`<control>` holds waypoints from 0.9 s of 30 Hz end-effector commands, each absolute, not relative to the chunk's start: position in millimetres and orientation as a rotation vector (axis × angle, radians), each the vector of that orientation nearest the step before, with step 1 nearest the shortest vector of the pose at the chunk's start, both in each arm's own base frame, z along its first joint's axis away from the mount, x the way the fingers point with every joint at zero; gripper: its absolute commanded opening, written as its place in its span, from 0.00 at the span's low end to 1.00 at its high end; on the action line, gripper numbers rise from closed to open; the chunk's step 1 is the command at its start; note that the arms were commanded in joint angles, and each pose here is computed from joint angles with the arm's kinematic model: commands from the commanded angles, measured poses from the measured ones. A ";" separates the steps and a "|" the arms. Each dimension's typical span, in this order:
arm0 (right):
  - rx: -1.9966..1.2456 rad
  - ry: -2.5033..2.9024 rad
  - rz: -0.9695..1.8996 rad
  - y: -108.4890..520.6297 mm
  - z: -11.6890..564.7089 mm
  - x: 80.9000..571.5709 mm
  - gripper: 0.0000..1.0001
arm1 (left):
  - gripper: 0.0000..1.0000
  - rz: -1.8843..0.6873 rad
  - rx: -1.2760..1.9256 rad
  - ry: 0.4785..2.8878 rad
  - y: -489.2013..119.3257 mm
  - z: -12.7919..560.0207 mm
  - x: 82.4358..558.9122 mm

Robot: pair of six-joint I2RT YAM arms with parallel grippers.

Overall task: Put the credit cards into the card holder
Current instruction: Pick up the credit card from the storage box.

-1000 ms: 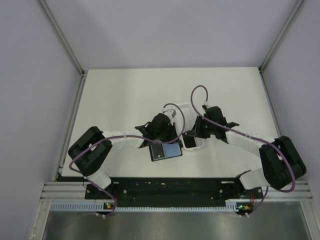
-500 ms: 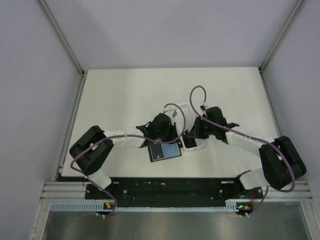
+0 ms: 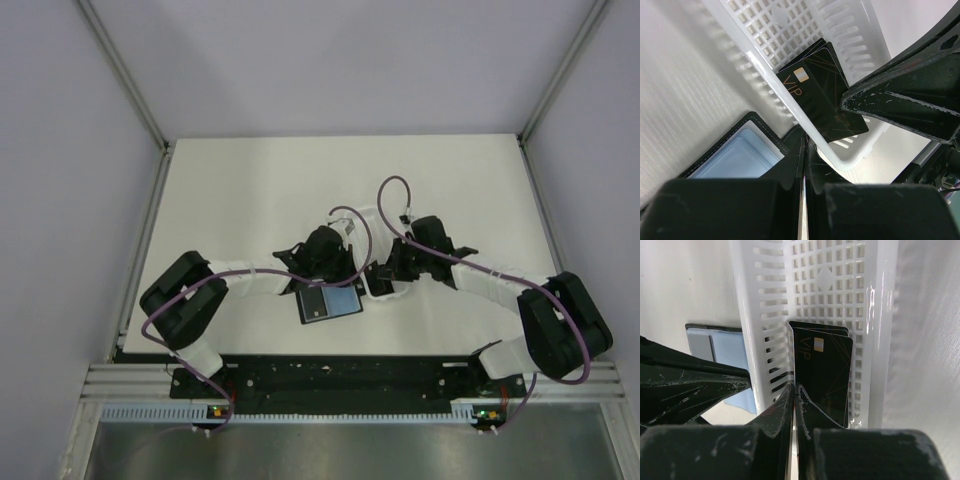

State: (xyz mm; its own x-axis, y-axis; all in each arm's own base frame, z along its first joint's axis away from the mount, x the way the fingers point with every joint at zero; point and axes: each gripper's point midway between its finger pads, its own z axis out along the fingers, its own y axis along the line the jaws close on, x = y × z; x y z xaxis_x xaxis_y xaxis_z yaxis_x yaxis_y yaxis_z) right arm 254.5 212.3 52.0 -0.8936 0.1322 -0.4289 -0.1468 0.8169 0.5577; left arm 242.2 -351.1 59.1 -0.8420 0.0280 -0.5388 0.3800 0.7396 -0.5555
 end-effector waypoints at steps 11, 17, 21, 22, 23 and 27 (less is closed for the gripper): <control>0.067 2.331 0.835 198.4 115.6 270.4 0.00 | 0.18 -0.909 0.228 2.287 -333.2 108.0 253.4; 0.257 2.242 0.961 192.0 147.1 272.1 0.00 | 0.29 -0.957 0.198 2.181 -324.6 148.6 256.4; 0.501 2.164 1.109 192.0 173.1 269.1 0.00 | 0.30 -0.983 0.186 2.128 -320.6 171.4 255.3; 0.556 2.140 1.151 192.2 180.7 267.8 0.00 | 0.30 -0.992 0.183 2.111 -319.8 178.3 254.9; 0.613 2.134 1.185 192.7 182.6 265.8 0.00 | 0.30 -0.998 0.175 2.101 -318.8 183.2 254.9; 0.878 2.029 1.438 199.7 198.1 257.8 0.00 | 0.31 -1.011 0.148 2.055 -311.4 199.8 253.2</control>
State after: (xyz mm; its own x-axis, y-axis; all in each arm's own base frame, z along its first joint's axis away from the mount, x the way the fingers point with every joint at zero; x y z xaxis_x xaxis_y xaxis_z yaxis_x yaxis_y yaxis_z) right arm 260.6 192.7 172.1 -0.7190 0.6164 -0.3212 0.0794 0.5319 0.8431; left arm 251.6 -319.4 175.6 -0.6953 -0.1768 -0.6966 0.4205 0.6860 -0.5938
